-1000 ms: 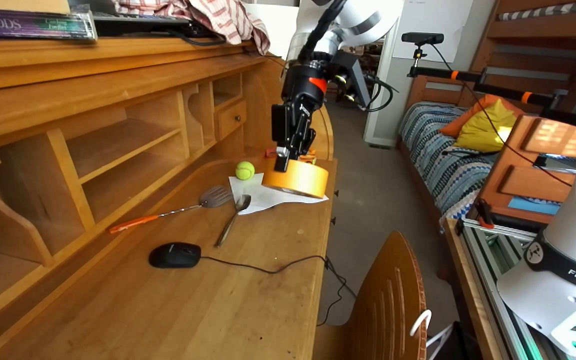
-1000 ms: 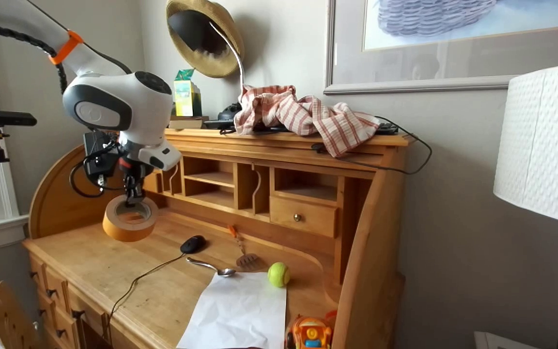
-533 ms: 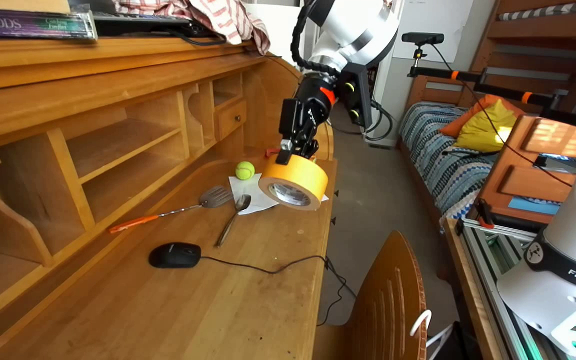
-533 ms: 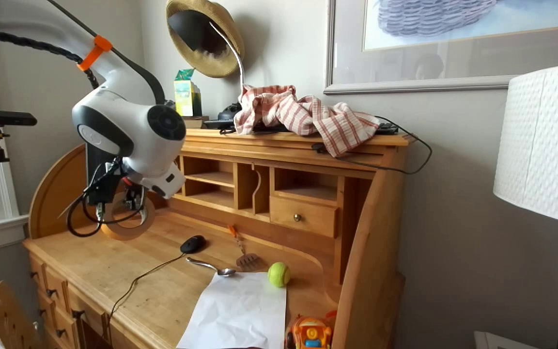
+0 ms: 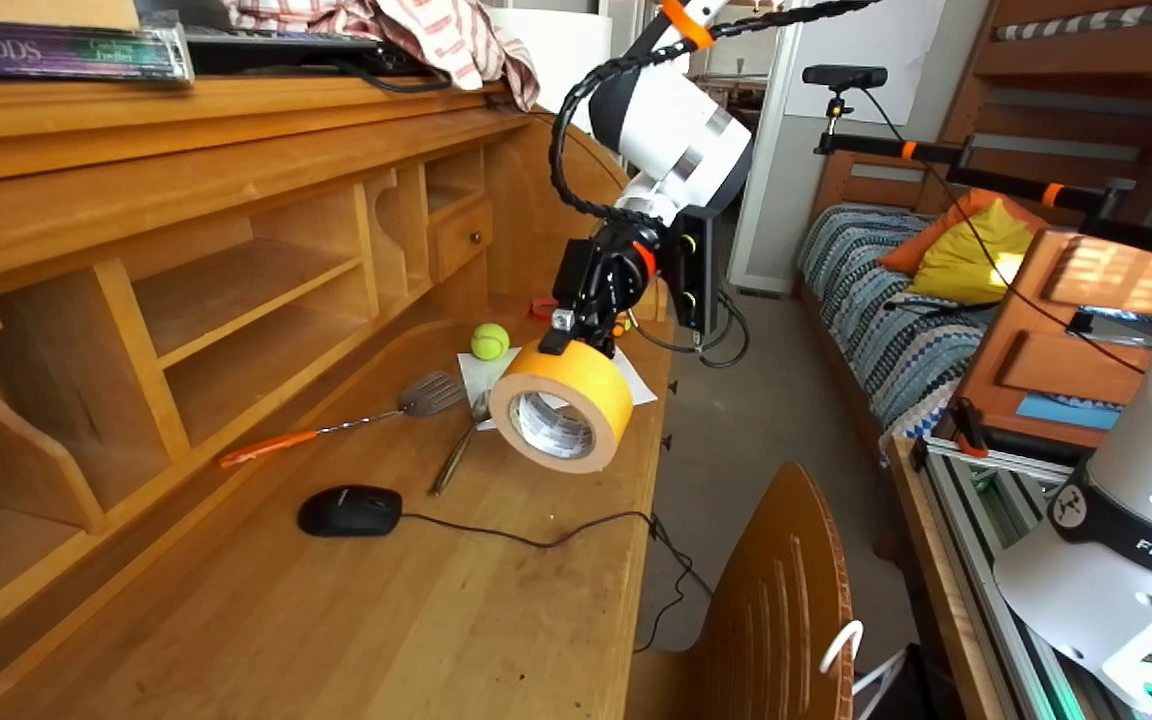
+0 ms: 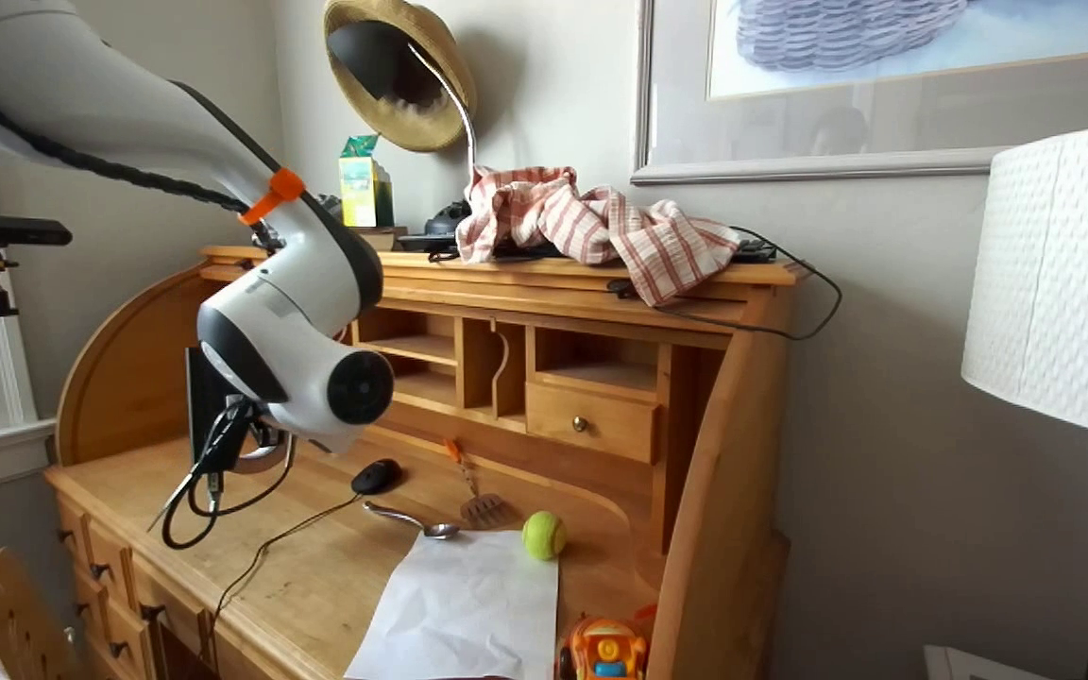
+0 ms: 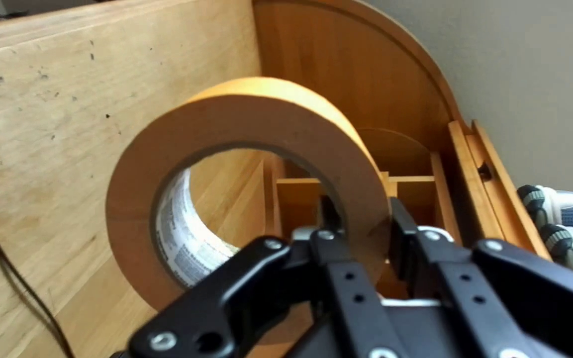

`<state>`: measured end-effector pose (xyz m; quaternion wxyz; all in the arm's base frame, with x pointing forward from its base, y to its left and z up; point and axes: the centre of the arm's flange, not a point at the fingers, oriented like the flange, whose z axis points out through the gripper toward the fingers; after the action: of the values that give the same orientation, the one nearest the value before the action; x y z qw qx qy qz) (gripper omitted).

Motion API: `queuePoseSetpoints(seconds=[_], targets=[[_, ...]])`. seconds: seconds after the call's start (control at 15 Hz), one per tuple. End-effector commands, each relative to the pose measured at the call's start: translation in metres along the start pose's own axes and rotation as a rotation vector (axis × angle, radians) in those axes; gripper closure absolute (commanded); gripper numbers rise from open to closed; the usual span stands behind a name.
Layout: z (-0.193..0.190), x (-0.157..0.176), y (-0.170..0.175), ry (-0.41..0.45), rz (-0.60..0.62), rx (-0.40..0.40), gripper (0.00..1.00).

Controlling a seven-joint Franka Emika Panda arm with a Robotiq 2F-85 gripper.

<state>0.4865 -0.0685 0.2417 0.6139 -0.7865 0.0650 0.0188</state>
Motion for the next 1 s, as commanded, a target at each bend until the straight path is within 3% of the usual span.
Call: queuePoseSetpoints(seconds=[0.0, 0.27, 0.53, 0.93], targets=[[0.024, 0.031, 0.012, -0.137, 0.059, 0.095, 0.94], [0.051, 0.049, 0.021, -0.192, 0.232, 0.010, 0.94], [0.065, 0.064, 0.025, -0.232, 0.312, -0.020, 0.94], [0.092, 0.085, 0.050, -0.309, 0.478, -0.147, 0.94]])
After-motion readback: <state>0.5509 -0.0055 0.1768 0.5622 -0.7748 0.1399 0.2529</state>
